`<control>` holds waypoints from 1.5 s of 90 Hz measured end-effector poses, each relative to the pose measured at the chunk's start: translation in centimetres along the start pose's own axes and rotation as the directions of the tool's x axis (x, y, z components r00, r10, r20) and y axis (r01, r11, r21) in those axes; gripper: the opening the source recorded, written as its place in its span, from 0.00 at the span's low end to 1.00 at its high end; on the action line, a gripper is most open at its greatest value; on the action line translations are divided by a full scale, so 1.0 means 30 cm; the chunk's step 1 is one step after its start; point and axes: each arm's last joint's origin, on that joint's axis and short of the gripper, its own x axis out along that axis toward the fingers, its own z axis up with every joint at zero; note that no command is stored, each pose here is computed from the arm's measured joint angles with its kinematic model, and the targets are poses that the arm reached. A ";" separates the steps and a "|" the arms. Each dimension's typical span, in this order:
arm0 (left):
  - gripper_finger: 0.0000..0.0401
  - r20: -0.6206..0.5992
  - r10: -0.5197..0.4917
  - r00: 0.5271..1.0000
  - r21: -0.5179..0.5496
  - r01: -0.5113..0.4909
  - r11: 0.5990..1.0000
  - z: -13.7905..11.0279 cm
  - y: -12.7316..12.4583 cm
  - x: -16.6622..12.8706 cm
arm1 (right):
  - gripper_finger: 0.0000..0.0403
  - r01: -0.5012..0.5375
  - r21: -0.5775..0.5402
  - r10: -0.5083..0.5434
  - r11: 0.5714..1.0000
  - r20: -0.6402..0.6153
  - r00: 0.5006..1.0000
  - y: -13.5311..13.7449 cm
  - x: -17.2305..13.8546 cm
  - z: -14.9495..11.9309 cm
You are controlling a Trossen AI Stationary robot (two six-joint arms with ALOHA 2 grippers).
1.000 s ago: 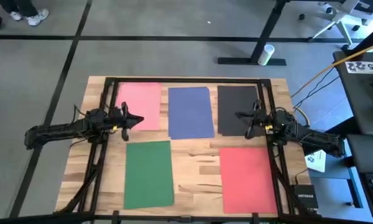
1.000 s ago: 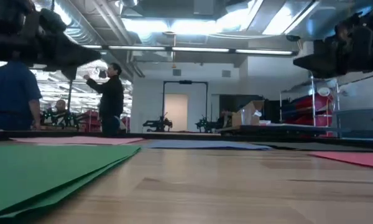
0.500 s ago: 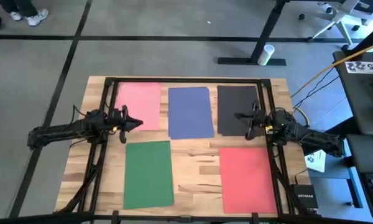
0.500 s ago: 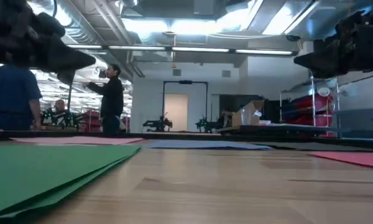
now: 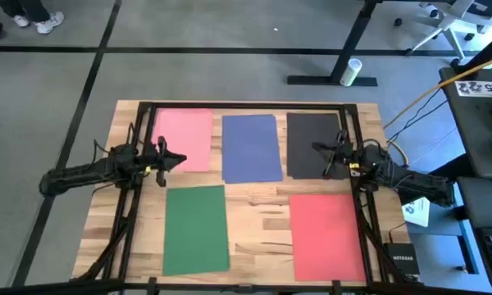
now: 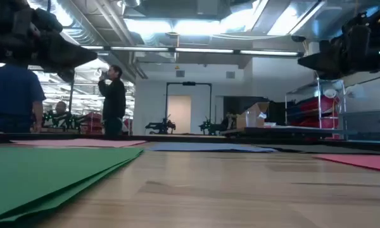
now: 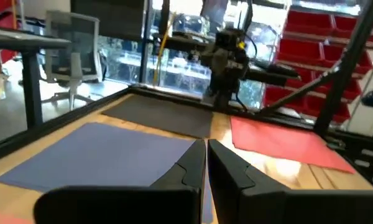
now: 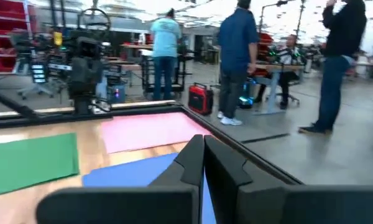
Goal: Organize paper
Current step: Return to Home Position
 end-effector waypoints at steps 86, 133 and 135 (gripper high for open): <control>0.00 0.012 0.113 0.993 -0.147 -0.110 0.983 0.004 0.036 -0.002 | 0.00 0.025 0.003 -0.025 1.000 -0.013 1.000 -0.002 0.001 -0.005; 0.00 0.012 0.113 0.993 -0.145 -0.111 0.983 0.004 0.036 -0.002 | 0.00 0.025 0.002 -0.025 1.000 -0.013 1.000 -0.002 0.001 -0.005; 0.00 0.012 0.114 0.993 -0.143 -0.111 0.984 0.004 0.036 -0.002 | 0.00 0.024 0.002 -0.024 1.000 -0.013 1.000 -0.002 0.001 -0.005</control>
